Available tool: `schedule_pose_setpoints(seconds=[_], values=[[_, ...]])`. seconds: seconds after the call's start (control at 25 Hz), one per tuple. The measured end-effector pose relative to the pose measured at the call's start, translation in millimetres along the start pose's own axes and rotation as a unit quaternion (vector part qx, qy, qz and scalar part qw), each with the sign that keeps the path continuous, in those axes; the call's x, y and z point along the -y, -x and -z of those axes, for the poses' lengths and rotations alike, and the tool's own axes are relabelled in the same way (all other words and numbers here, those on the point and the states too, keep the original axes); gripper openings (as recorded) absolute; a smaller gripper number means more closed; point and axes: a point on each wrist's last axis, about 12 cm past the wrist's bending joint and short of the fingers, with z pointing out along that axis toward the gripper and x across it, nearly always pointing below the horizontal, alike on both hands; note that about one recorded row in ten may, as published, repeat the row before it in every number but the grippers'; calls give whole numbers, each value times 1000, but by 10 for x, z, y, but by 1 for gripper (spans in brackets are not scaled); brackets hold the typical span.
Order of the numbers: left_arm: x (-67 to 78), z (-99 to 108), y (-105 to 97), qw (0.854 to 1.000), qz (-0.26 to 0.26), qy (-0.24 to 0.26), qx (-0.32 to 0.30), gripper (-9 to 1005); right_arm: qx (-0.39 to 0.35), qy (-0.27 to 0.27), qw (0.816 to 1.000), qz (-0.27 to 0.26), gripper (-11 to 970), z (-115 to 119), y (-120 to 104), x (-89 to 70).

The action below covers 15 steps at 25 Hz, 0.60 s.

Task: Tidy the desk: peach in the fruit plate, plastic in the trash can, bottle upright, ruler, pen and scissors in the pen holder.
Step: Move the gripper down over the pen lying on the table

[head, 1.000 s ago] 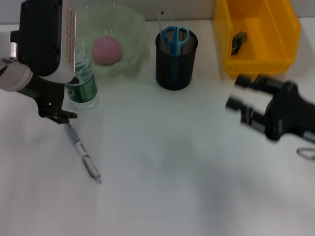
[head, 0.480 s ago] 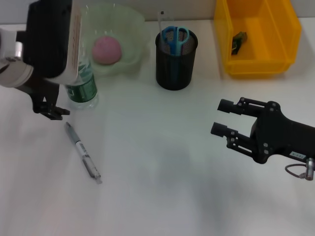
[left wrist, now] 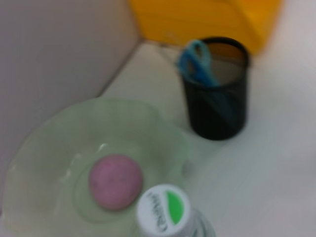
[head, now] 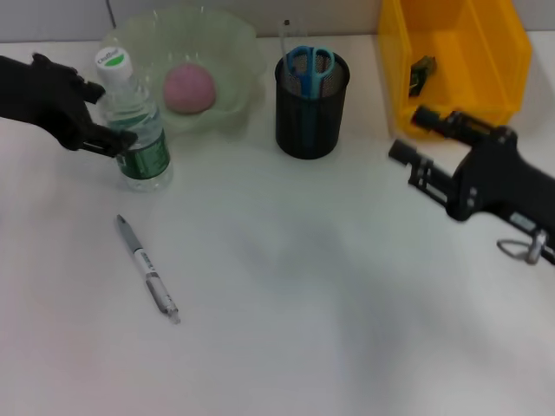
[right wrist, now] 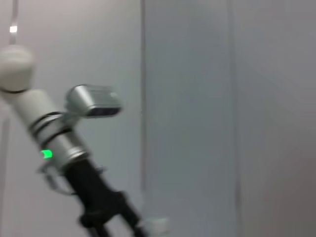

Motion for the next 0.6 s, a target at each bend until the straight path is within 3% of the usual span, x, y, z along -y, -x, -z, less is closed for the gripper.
schedule_pose_setpoints(seconds=[0.08,0.12,0.24,0.32,0.36,0.6], values=[[19,-16,-9,999,51,-9,-1,750,10,-19,1000,4,498,-48,16,53],[19,-16,-9,999,51,-9,-1,749,13,-25,1000,5,498,-70,25,74],[189,-140,75,987,148,-38,-41,747,17,-27,999,14,498,-128,63,132],[189,-140,75,987,148,-38,-41,746,18,-24,999,26,498,-154,103,181],[320,-283,209,975,203,-54,-79,745,17,-23,999,38,498,-164,146,234],[410,-521,351,946,281,-83,-139,740,6,-29,998,64,498,-128,212,326]])
